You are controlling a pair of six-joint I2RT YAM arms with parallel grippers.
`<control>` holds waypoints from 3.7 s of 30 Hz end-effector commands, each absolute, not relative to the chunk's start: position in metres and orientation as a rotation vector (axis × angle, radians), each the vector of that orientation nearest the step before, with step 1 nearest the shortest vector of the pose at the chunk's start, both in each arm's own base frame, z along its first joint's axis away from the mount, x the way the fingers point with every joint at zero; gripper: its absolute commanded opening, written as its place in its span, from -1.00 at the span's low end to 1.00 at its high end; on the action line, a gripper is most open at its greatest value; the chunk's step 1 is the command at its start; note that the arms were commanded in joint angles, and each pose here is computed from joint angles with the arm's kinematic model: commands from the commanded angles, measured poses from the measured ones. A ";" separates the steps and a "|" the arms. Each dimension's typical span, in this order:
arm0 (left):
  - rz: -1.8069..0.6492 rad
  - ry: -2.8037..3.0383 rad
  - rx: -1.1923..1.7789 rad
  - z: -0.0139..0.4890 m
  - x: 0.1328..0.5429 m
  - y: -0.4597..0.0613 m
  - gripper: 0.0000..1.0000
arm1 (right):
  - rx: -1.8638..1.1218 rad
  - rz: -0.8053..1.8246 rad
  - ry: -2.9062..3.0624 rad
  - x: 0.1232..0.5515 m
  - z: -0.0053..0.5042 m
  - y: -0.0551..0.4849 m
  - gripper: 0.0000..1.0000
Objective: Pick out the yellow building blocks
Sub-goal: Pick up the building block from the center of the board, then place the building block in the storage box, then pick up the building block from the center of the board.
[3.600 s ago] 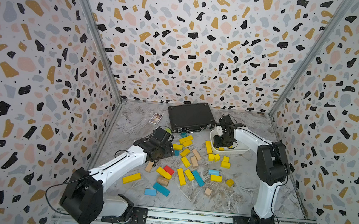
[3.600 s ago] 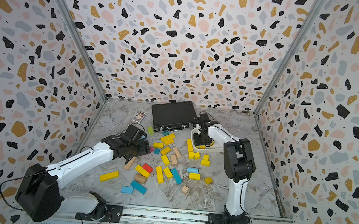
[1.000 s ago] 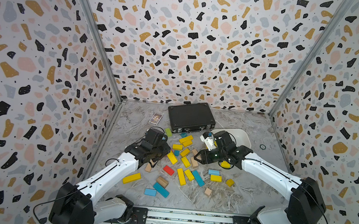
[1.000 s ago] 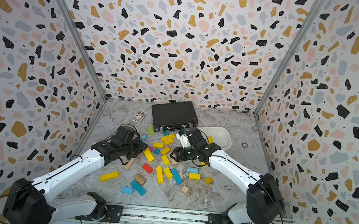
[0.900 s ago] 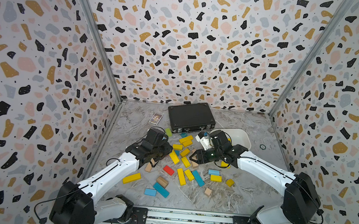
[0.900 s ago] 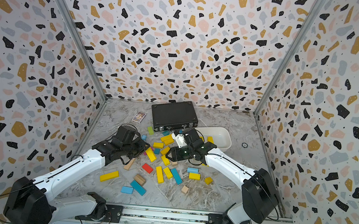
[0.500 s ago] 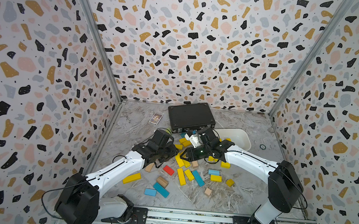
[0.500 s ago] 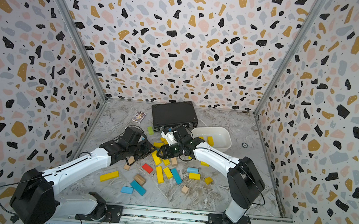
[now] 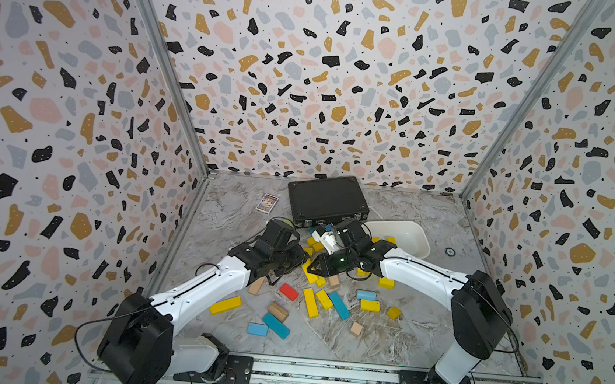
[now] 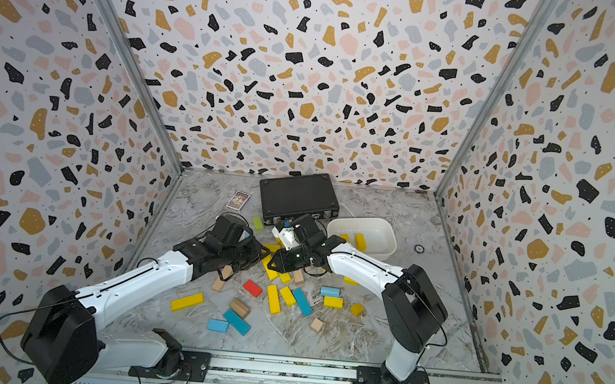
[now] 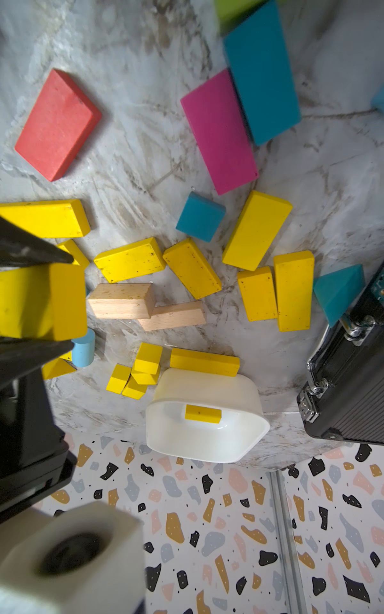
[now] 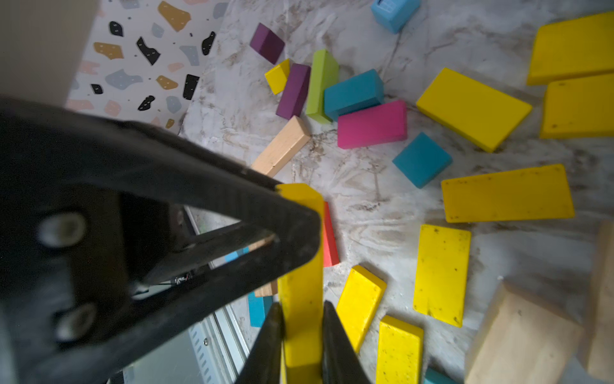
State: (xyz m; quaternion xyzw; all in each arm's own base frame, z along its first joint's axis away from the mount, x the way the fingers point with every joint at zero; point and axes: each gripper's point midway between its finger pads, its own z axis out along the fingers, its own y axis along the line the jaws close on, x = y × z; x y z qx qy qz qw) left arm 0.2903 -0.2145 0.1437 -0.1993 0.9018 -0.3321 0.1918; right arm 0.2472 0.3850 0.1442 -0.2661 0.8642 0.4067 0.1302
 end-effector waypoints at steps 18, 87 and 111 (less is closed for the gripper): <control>-0.629 2.530 -0.546 0.141 0.306 -0.176 0.67 | -0.404 0.201 2.607 0.349 0.141 0.164 -1.00; -0.230 2.372 -0.880 0.140 0.246 -0.061 0.52 | -1.107 0.079 2.695 0.195 0.043 0.375 0.09; -0.238 2.350 -0.911 0.141 0.248 -0.060 0.52 | -1.179 0.068 2.698 0.196 0.027 0.384 -0.40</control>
